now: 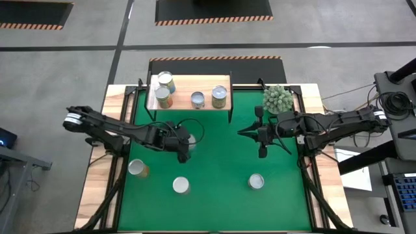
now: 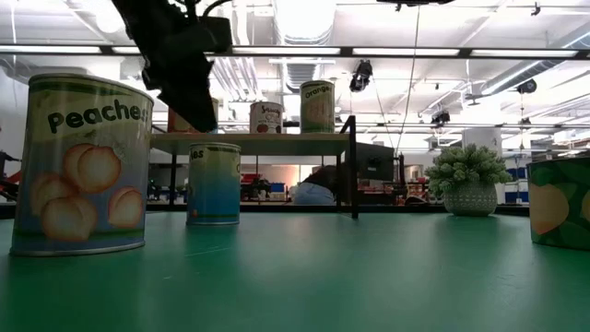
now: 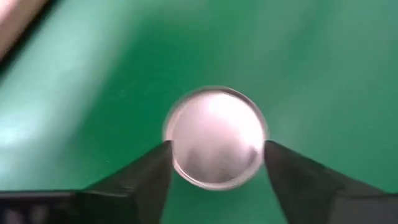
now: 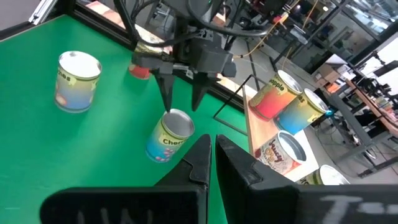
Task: Pick and place cans onto a shelf
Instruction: Put the canned cherries on the shelf
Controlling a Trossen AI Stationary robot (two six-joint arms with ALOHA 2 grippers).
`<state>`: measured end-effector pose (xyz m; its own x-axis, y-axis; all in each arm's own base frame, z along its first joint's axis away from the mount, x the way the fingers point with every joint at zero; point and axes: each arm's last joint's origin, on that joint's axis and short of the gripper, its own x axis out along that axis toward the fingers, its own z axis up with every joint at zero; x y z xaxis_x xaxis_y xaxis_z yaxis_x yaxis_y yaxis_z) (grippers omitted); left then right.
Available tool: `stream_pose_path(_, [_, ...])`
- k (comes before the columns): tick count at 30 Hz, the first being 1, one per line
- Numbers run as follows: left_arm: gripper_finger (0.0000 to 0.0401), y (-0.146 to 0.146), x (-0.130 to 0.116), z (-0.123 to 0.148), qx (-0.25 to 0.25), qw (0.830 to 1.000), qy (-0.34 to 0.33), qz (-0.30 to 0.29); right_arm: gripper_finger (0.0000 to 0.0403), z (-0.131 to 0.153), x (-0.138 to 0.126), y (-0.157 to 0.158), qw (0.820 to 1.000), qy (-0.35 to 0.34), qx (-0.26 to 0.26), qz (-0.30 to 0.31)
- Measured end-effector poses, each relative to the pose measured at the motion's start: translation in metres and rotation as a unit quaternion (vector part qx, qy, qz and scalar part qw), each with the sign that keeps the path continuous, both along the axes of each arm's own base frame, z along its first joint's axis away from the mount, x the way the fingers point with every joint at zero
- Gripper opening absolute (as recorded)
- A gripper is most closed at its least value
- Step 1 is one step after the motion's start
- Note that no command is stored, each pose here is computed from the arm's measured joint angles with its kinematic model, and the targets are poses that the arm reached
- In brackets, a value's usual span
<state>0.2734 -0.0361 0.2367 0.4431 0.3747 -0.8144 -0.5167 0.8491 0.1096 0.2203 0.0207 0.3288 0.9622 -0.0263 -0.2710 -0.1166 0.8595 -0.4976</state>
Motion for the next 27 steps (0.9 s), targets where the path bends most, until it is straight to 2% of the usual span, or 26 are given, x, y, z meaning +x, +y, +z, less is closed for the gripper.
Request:
stream_pose_path(5, [0.0332, 0.0, 0.005, -0.011, 0.028, 0.999, 0.022, 0.001, 0.0013, -0.001, 0.0, 0.0, 1.0, 0.006, -0.001, 0.0])
stream_pose_path(10, [0.0379, 0.0, 0.008, -0.017, 0.031, 0.999, 0.03, -0.003, 0.0013, -0.002, -0.001, -0.001, 1.0, 0.013, -0.002, -0.001])
stream_pose_path(16, [0.0389, 0.0, 0.005, -0.013, 0.032, 0.999, 0.028, -0.007, 0.0013, -0.002, -0.001, -0.002, 1.0, 0.013, -0.002, -0.004])
stream_pose_path(23, [0.0389, -0.005, -0.003, 0.004, 0.023, 0.999, -0.008, -0.027, 0.0013, -0.002, 0.0, -0.003, 1.0, 0.013, -0.001, -0.007])
stream_pose_path(27, [0.0389, -0.013, -0.008, -0.006, 0.023, 0.999, -0.002, -0.049, 0.0013, -0.003, 0.0, -0.003, 1.0, 0.014, -0.002, -0.007])
